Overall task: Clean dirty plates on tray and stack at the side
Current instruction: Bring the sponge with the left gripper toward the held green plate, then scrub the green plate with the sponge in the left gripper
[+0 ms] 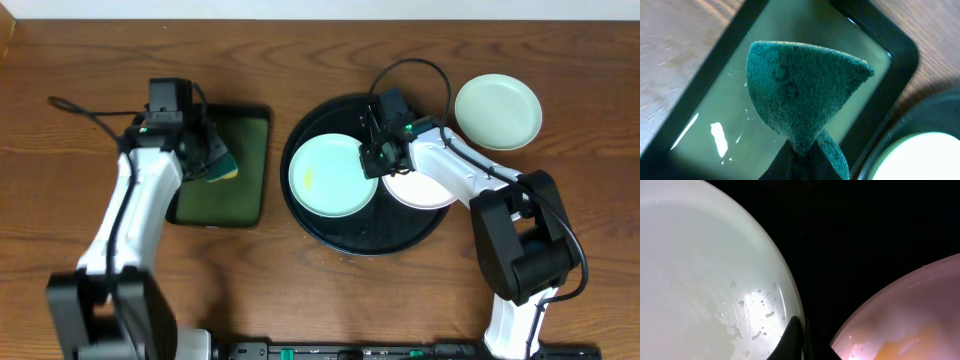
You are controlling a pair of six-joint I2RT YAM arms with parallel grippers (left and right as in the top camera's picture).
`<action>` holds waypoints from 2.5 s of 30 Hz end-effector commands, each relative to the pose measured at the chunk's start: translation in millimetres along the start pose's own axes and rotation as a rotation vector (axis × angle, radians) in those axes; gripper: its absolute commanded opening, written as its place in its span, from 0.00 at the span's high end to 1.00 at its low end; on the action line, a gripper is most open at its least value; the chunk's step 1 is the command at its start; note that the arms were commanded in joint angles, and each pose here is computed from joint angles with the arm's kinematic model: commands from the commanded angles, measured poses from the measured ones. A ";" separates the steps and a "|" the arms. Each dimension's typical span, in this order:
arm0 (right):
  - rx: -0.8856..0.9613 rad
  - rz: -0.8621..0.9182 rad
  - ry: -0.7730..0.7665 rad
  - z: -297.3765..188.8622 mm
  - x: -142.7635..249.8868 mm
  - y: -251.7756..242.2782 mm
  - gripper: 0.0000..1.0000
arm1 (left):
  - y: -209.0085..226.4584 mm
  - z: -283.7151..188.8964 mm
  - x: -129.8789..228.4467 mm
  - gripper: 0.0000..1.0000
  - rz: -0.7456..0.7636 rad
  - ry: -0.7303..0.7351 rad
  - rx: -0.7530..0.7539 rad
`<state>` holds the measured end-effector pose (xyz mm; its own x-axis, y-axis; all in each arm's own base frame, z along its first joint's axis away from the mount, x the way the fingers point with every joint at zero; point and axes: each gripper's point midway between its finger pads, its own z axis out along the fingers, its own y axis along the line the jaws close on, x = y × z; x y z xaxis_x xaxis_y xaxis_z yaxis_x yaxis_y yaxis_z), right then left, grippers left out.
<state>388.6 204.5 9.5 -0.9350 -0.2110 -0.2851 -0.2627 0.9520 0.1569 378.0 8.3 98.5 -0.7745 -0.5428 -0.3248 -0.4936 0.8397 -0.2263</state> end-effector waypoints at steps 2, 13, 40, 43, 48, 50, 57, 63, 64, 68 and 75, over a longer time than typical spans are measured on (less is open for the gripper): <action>-0.007 -0.021 0.039 11.2 10.5 1.7 0.99 | 2.2 37.8 6.1 0.93 -0.030 0.060 -0.015; -0.006 -0.021 0.041 11.3 11.1 1.5 0.99 | 26.6 82.1 31.8 0.92 -0.035 0.176 -0.130; -0.007 0.012 0.032 11.4 8.9 2.1 0.99 | -127.7 -10.0 89.1 0.93 0.185 0.068 0.204; -0.007 0.012 0.032 11.4 9.0 2.1 0.99 | -145.2 8.1 115.8 0.93 0.201 0.114 0.203; -0.007 0.012 0.033 11.3 9.2 2.1 0.99 | -172.8 32.8 149.6 0.93 0.286 0.140 0.231; -0.007 0.012 0.035 11.2 9.6 2.0 0.99 | -178.2 40.9 157.4 0.92 0.307 0.136 0.230; -0.005 0.013 0.043 11.3 11.6 1.5 0.99 | -148.9 63.7 140.3 0.93 0.336 -0.011 0.019; -0.003 0.013 0.051 11.2 13.5 1.0 0.99 | -117.6 62.1 113.8 0.92 0.397 -0.115 -0.147; -0.003 0.013 0.051 11.2 13.5 1.0 0.99 | -113.6 61.5 109.7 0.93 0.403 -0.127 -0.167; 0.007 0.014 0.057 11.1 15.2 -0.8 0.99 | -106.6 49.2 89.9 0.93 0.385 -0.189 -0.200; 0.008 0.015 0.062 11.0 16.4 -1.4 0.99 | -138.9 8.6 80.3 0.93 0.344 -0.221 -0.021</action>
<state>385.1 204.8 8.7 -0.9416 -0.2021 -0.2695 -0.2523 0.9532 0.1667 376.5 -150.4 55.8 -0.8446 -0.1948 -0.4986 -0.2357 0.9716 0.0196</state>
